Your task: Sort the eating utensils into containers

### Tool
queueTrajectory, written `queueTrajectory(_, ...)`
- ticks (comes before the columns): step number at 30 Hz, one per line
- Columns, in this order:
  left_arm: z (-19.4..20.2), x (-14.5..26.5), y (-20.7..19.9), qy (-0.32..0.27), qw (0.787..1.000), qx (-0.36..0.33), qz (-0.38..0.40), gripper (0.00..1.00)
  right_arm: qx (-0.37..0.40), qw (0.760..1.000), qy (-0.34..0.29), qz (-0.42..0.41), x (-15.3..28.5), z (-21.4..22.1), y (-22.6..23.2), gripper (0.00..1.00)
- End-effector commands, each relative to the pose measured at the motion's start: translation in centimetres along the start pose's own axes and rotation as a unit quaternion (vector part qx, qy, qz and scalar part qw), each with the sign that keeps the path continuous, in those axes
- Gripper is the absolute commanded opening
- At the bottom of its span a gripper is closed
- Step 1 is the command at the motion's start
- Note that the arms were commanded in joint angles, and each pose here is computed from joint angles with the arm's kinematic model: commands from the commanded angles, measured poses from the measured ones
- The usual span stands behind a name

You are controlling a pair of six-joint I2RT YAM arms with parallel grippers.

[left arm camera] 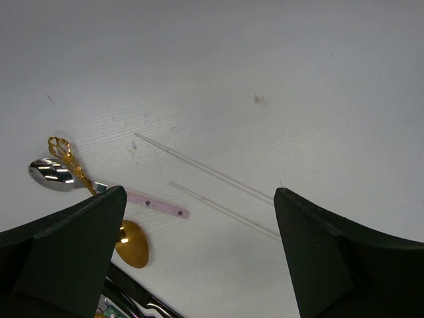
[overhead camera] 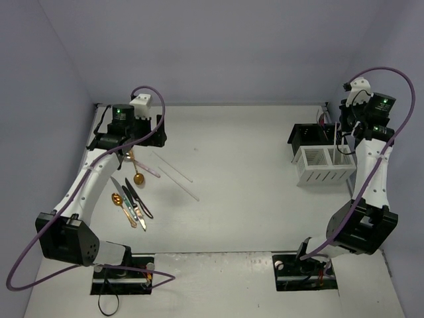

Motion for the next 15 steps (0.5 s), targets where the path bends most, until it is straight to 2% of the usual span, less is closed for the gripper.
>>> queueTrajectory(1, -2.0, 0.8, 0.3, -0.036, 0.999, -0.007, -0.032, 0.92, 0.006, 0.998, -0.048, -0.026, 0.7, -0.3, -0.2, 0.00)
queueTrajectory(2, -1.6, 0.5, 0.3, -0.018, 0.999, 0.000, -0.037, 0.92, 0.008, 0.999, -0.041, -0.028, 0.5, 0.5, -0.3, 0.00)
queueTrajectory(5, -0.4, 0.1, 0.7, 0.012, 0.996, 0.029, -0.086, 0.92, 0.012, 0.999, -0.029, -0.033, 0.1, 1.7, -0.2, 0.27)
queueTrajectory(7, 0.4, -0.2, 0.5, 0.028, 0.993, 0.045, -0.101, 0.92, 0.011, 0.999, -0.025, -0.028, 0.1, 2.1, -0.3, 0.40)
queueTrajectory(9, 1.4, -0.6, 0.4, 0.053, 0.990, 0.062, -0.117, 0.92, 0.010, 0.999, -0.023, -0.023, 0.3, 2.3, -0.3, 0.62)
queueTrajectory(11, 2.3, -1.1, 0.0, 0.077, 0.987, 0.078, -0.121, 0.92, 0.010, 0.999, -0.029, -0.018, 0.7, 2.0, -0.2, 0.76)
queueTrajectory(12, 2.7, -1.5, -0.3, 0.088, 0.985, 0.084, -0.118, 0.92, 0.010, 0.999, -0.032, -0.016, 0.9, 1.8, -0.2, 0.82)
queueTrajectory(15, 4.0, -2.6, -1.2, 0.115, 0.980, 0.114, -0.116, 0.92, 0.008, 0.999, -0.049, -0.008, 2.1, 0.8, 0.0, 0.88)
Point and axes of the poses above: each gripper's point midway between its finger pads, its own x axis back along the fingers, its own y axis along the line the jaws close on, z = x × y, the point moved 9 cm from there along x, back along the fingers, and after that the axes turned 14 degrees about -x, right-handed, at the moved point
